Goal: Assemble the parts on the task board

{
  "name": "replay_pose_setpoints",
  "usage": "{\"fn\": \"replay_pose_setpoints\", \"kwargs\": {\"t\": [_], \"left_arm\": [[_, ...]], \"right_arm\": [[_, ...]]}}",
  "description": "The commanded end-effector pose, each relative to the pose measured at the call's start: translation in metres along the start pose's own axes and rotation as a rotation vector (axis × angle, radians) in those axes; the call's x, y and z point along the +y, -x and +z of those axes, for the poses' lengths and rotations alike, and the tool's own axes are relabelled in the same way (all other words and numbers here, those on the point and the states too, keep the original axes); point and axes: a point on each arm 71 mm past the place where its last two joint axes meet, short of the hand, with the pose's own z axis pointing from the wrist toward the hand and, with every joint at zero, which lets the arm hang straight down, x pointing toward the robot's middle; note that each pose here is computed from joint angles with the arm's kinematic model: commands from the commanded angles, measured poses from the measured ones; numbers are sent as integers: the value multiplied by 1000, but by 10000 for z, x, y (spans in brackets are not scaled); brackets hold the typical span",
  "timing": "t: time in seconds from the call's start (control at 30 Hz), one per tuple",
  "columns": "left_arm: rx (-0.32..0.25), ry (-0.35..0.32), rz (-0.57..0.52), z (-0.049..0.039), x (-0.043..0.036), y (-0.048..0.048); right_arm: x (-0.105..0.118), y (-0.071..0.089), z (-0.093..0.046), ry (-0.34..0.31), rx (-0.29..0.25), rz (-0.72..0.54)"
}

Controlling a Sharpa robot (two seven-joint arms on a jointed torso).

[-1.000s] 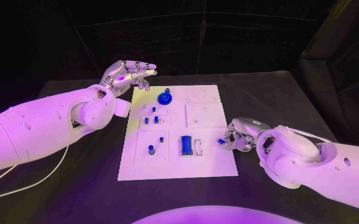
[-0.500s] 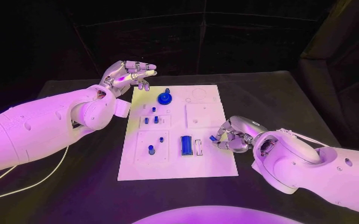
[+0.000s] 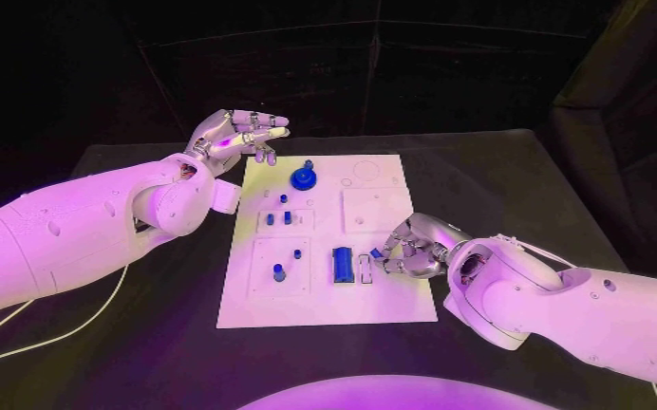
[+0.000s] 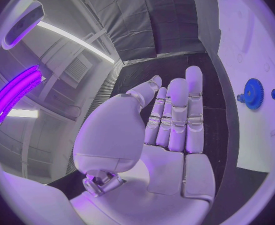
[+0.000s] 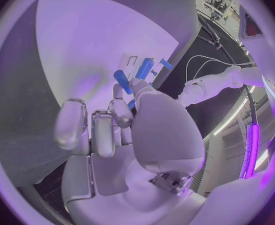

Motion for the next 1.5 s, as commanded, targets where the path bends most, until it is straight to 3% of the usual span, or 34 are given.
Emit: {"fn": "replay_pose_setpoints", "kwargs": {"t": [0.03,0.83,1.5], "left_arm": [[10,-6,-7,4,-14,-14],[15,-3,-10,12,-10,-27],[16,-2,-10,15,-9,-29]], "right_arm": [[16,-35,31,-23,25,25],[99,-157,144,-30,96,-11],[125,-176,185,-18,96,-33]]}}
